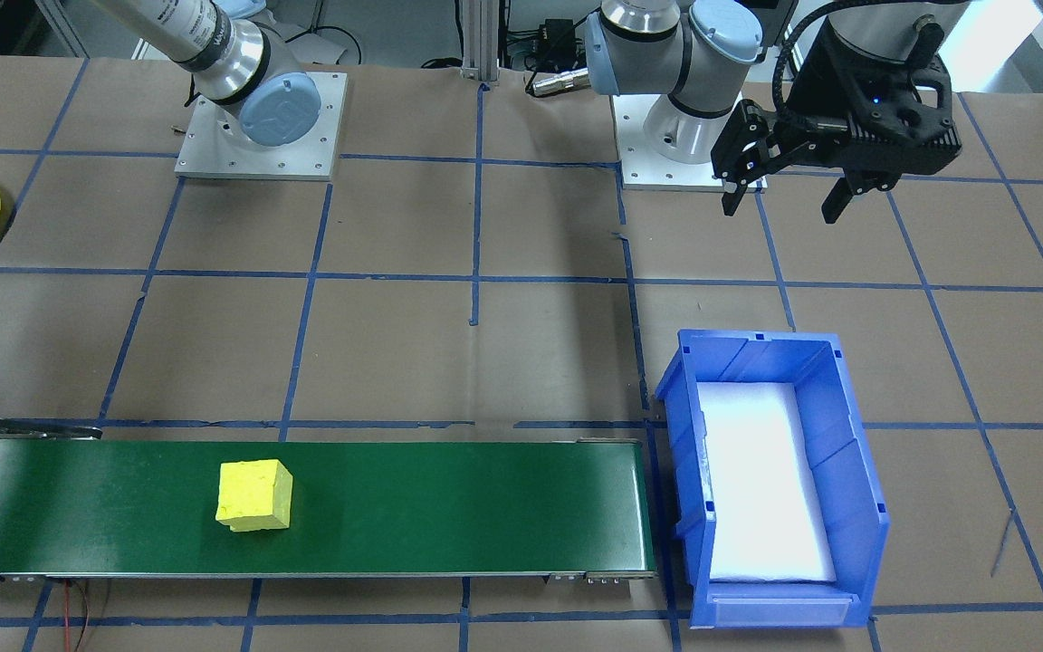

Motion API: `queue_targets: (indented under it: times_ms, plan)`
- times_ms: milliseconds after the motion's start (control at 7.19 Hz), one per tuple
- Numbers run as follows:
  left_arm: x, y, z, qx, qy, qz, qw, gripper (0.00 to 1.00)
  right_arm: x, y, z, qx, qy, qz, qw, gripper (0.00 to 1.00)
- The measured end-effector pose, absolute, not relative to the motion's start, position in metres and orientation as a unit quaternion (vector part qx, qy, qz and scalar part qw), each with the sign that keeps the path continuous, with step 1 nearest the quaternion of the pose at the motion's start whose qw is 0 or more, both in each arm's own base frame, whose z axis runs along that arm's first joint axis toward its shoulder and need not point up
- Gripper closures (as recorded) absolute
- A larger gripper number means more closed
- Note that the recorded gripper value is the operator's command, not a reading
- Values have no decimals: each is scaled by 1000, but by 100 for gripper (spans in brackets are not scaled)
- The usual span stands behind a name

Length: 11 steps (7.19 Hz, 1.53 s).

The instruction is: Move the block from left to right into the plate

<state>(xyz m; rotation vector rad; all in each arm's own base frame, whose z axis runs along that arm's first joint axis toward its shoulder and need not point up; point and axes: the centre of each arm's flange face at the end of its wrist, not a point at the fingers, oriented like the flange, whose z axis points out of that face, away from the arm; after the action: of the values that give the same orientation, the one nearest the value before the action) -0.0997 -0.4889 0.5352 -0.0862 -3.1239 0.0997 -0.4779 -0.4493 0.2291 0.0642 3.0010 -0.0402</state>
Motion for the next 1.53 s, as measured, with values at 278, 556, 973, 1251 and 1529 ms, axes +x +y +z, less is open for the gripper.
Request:
queue_targets:
  times_ms: [278,556,973,1251,1529]
  plan:
    - [-100,-489,535,-28,-999,32,8,0,-486,-434,209,33,996,-5,86,1]
    - [-100,-489,535,-28,-999,32,8,0,-488,-434,213,50,995,-8,85,0]
    - [-100,-489,535,-27,-999,32,8,0,-465,-452,262,42,997,-25,59,1]
    - [-99,-489,535,-27,-999,32,8,0,-397,-500,313,45,997,-31,59,1]
    - [-99,-489,535,-27,-999,32,9,0,-311,-554,333,47,995,-38,75,0]
